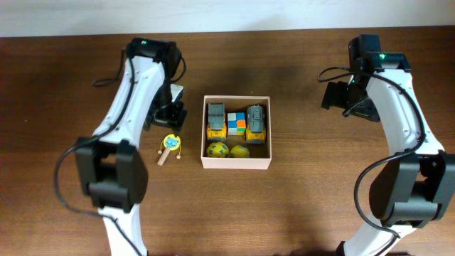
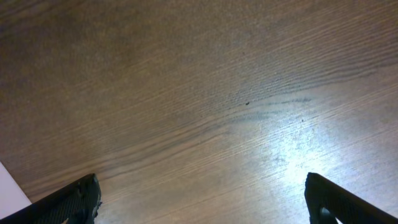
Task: Pack container
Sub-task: 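Release the face ball and move the left gripper to the drum, then lower the left gripper and grasp the mouse drum by its stick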
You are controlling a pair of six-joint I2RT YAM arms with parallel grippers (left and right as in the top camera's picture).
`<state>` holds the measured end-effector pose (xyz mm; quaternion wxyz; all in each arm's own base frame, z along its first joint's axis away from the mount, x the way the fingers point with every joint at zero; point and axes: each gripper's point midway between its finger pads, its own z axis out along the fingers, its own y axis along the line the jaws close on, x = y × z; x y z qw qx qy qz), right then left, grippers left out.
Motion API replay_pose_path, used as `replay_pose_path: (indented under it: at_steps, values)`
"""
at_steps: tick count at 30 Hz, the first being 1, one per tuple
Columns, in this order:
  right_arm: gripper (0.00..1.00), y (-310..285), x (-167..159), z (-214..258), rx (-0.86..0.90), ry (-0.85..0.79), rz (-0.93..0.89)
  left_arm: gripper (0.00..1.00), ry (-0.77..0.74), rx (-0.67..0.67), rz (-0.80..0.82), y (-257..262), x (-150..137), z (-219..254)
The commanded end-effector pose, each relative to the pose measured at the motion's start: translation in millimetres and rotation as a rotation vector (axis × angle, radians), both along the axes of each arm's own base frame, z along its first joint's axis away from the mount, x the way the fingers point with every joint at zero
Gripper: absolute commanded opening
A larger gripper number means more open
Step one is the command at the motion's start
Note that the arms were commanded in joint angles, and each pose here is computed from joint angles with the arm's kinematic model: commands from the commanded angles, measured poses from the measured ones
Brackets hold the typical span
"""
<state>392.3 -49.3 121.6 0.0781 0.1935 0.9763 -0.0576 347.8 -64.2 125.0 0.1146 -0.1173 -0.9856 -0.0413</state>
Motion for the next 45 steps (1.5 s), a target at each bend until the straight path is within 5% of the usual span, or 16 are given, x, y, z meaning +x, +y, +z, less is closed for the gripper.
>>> replay_pose_path:
  at_steps: [1,7,16,45]
  values:
    - [0.99,-3.3,-0.4,-1.5,-0.008,0.003,-0.013,0.77,-0.104,0.018,-0.004,8.6,-5.0,20.1]
    - [0.99,-3.3,-0.4,-1.5,-0.008,0.003,-0.013,0.78,-0.167,-0.004,-0.067,7.3,8.9,-5.8]
    - [0.99,-3.3,-0.4,-1.5,-0.008,0.003,-0.013,0.78,-0.11,0.005,-0.087,11.3,-8.4,-57.6]
    - [0.99,-3.4,-0.4,-1.5,-0.008,0.003,-0.013,0.77,-0.208,-0.025,-0.083,25.1,5.8,-107.1]
